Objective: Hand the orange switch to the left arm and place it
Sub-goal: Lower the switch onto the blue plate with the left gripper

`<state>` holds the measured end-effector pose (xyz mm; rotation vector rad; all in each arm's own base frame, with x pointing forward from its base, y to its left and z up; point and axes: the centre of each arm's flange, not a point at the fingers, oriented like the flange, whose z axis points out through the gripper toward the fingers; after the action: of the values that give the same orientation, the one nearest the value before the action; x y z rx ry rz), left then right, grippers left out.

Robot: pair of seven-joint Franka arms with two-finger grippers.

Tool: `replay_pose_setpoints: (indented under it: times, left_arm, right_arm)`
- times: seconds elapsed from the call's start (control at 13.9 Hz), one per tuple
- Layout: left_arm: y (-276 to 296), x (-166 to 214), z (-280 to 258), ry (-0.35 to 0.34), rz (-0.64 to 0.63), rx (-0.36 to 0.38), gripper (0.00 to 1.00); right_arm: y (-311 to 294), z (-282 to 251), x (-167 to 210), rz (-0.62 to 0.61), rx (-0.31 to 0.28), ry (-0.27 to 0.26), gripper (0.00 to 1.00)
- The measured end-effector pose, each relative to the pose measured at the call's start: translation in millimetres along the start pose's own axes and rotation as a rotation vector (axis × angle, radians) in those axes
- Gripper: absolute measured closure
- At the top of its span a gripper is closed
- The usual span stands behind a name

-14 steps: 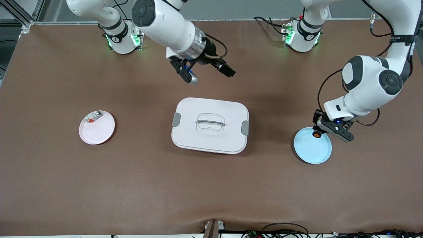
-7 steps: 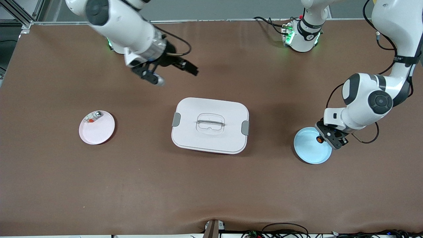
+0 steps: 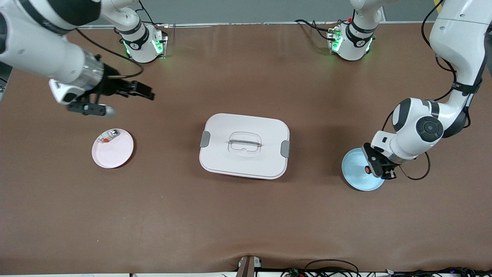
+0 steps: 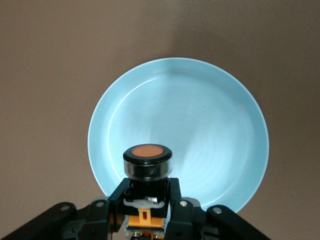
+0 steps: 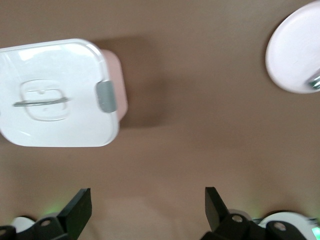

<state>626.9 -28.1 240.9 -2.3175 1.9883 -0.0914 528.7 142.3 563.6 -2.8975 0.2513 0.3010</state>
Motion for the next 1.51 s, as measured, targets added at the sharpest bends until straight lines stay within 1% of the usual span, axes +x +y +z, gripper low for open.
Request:
replay_pose_setpoints:
  times: [0.22,0.43,0.58,0.65,0.79,0.86,0.94,1.01,1.08,1.15,1.22,1.3,1.37,1.44,1.51]
  left_arm:
    - [2,1,12,0.003,0.084,-0.009,0.65]
    - [6,6,25,-0.02,0.173,-0.014,0.65]
    - [8,9,31,-0.022,0.199,-0.011,0.65]
    - [10,10,34,-0.022,0.218,-0.009,0.65]
    - [14,16,41,-0.025,0.254,0.001,0.65]
    - [15,19,43,-0.024,0.264,0.002,0.64]
    - [16,21,44,-0.022,0.269,0.004,0.62]
    - [16,22,44,-0.021,0.27,0.006,0.61]
    - [15,23,43,-0.019,0.271,0.011,0.55]
    - [13,23,41,-0.018,0.269,0.017,0.43]
    - [11,22,39,-0.018,0.263,0.024,0.34]
    - [6,20,34,-0.018,0.247,0.037,0.23]
    - [0,18,26,-0.019,0.207,0.053,0.14]
    - [-5,17,16,-0.026,0.143,0.063,0.02]
    - [-8,17,4,-0.04,0.058,0.066,0.0]
  right_arm:
    - [50,-22,9,-0.061,-0.074,0.047,0.0]
    - [101,-37,18,-0.059,-0.09,0.068,0.0]
    - [127,-47,19,-0.056,-0.125,0.087,0.0]
    - [131,-51,17,-0.055,-0.142,0.1,0.0]
    - [131,-59,5,-0.066,-0.17,0.147,0.0]
    - [131,-61,-3,-0.073,-0.177,0.172,0.0]
    - [133,-62,-14,-0.078,-0.181,0.19,0.0]
    - [134,-63,-24,-0.084,-0.181,0.199,0.0]
    - [136,-65,-31,-0.094,-0.181,0.205,0.0]
    - [138,-70,-36,-0.104,-0.181,0.213,0.0]
    - [141,-74,-37,-0.106,-0.179,0.219,0.0]
    - [144,-78,-37,-0.103,-0.178,0.224,0.0]
    - [145,-84,-35,-0.102,-0.177,0.23,0.0]
    - [145,-90,-33,-0.102,-0.177,0.238,0.0]
    - [143,-95,-30,-0.102,-0.178,0.239,0.0]
